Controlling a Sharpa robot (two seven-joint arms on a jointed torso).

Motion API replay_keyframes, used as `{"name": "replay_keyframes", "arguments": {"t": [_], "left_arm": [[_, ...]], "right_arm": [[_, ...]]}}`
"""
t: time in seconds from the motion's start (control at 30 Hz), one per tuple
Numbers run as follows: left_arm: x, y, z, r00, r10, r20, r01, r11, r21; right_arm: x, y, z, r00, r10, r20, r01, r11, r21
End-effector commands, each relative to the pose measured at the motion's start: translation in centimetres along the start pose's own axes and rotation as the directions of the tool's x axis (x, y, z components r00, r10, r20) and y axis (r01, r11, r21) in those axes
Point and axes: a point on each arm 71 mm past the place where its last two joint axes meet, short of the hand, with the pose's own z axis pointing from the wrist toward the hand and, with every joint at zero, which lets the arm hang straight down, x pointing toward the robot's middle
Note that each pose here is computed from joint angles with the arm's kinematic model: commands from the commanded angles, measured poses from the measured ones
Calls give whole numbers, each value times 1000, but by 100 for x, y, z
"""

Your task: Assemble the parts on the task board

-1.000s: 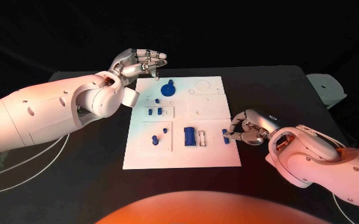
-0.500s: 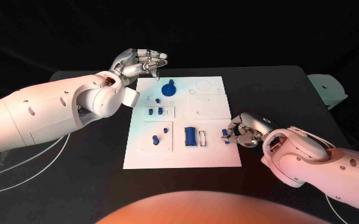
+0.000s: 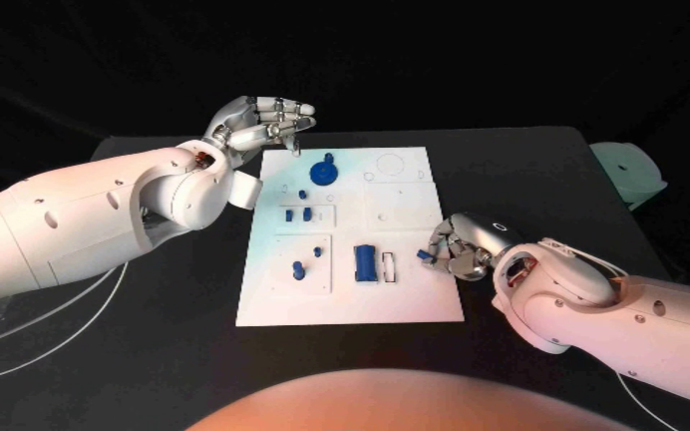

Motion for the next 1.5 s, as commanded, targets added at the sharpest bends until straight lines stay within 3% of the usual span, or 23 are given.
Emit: {"name": "replay_keyframes", "arguments": {"t": [0.03,0.33,0.67,0.8,1.1,1.5], "left_arm": [[19,-12,1,1000,-6,-14,6,1000,9],[15,-12,-3,1000,-6,-14,6,1000,8],[15,-12,-4,1000,-6,-14,6,1000,8],[17,-12,-4,1000,-6,-14,6,1000,8],[21,-13,-5,1000,-6,-15,6,1000,8],[24,-14,-6,1000,-6,-16,6,1000,8]], "right_arm": [[97,-36,-16,995,-86,-53,87,996,18],[90,31,-53,993,-111,-32,111,994,-6],[-6,180,-137,999,-12,38,13,999,-34],[-31,258,-146,999,31,44,-29,999,-45],[2,384,-120,996,93,11,-92,995,-49],[114,432,-32,993,89,-73,-91,995,-30]]}}
